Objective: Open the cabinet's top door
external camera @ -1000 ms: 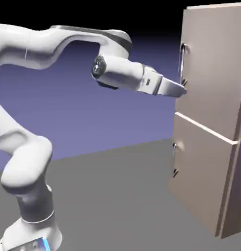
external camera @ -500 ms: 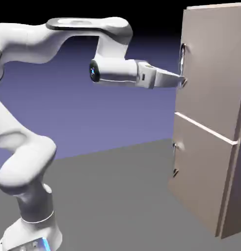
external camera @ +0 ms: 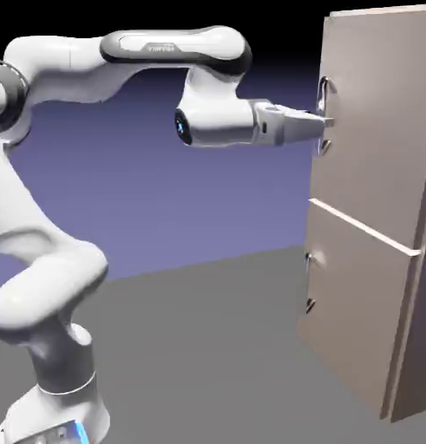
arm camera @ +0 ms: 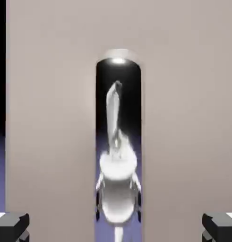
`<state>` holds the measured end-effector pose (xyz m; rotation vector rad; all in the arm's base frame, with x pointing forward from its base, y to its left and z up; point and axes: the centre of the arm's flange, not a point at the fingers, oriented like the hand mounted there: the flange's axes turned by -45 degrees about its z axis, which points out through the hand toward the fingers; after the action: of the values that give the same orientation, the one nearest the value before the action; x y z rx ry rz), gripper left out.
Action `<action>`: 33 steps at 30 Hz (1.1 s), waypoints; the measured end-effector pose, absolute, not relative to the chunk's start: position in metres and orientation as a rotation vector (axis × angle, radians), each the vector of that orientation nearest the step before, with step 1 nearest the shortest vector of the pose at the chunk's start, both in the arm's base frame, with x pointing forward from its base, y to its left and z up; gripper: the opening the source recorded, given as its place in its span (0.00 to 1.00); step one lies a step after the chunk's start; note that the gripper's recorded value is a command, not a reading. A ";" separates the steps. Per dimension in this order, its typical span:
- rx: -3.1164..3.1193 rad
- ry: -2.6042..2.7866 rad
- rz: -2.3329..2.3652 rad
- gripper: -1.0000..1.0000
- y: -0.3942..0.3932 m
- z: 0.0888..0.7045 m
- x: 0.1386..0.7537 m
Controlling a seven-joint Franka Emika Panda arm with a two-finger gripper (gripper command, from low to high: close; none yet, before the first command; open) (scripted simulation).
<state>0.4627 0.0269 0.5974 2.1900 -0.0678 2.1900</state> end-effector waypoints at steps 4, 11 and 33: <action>2.210 -0.023 2.211 0.00 0.021 0.597 0.452; 2.268 0.110 2.269 0.00 0.003 0.598 0.423; 2.465 0.785 2.463 0.00 -0.112 0.598 0.326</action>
<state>0.3262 -0.1116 0.5975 2.4653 0.7848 2.4631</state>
